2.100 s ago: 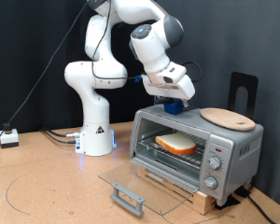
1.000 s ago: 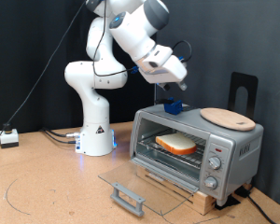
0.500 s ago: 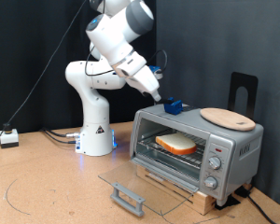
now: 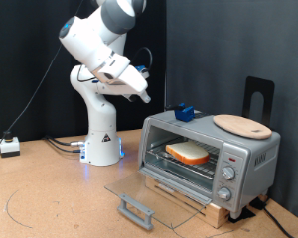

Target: Make a piece of toast with the oven

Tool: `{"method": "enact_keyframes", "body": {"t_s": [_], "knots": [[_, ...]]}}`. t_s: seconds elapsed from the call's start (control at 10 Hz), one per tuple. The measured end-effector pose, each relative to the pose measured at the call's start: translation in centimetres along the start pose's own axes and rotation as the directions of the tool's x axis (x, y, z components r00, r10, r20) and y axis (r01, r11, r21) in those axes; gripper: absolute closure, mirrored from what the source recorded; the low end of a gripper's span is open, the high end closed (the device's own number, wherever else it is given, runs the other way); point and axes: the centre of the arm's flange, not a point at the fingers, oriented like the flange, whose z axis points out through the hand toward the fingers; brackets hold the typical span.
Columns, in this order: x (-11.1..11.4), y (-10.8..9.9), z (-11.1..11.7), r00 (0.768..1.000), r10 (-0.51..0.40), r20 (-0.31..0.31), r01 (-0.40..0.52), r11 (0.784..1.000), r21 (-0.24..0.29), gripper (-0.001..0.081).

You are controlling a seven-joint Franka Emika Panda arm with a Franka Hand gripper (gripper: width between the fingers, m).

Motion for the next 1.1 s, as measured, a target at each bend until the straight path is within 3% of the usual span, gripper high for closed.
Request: {"method": "enact_keyframes", "body": {"t_s": [0.2, 0.4, 0.5, 0.6, 0.7, 0.9, 1.1], "knots": [[-1.2, 1.5, -1.7, 1.000, 0.009, 0.006, -0.009, 0.999, -0.039, -0.0004], [-1.7, 2.3, -2.0, 1.000, 0.010, -0.003, -0.010, 0.999, -0.038, -0.0004], [-1.6, 2.3, -1.7, 0.997, 0.074, 0.001, -0.074, 0.997, -0.032, -0.0004], [-1.4, 2.5, -1.3, 0.981, 0.196, 0.014, -0.195, 0.980, -0.026, -0.0004], [-1.5, 3.3, -1.1, 0.946, 0.323, 0.023, -0.322, 0.946, -0.044, -0.0004], [-3.1, 5.3, -1.0, 0.832, 0.551, 0.072, -0.546, 0.834, -0.073, -0.0004], [-4.6, 7.4, -1.3, 0.741, 0.622, 0.252, -0.635, 0.771, -0.035, -0.0004]]}}
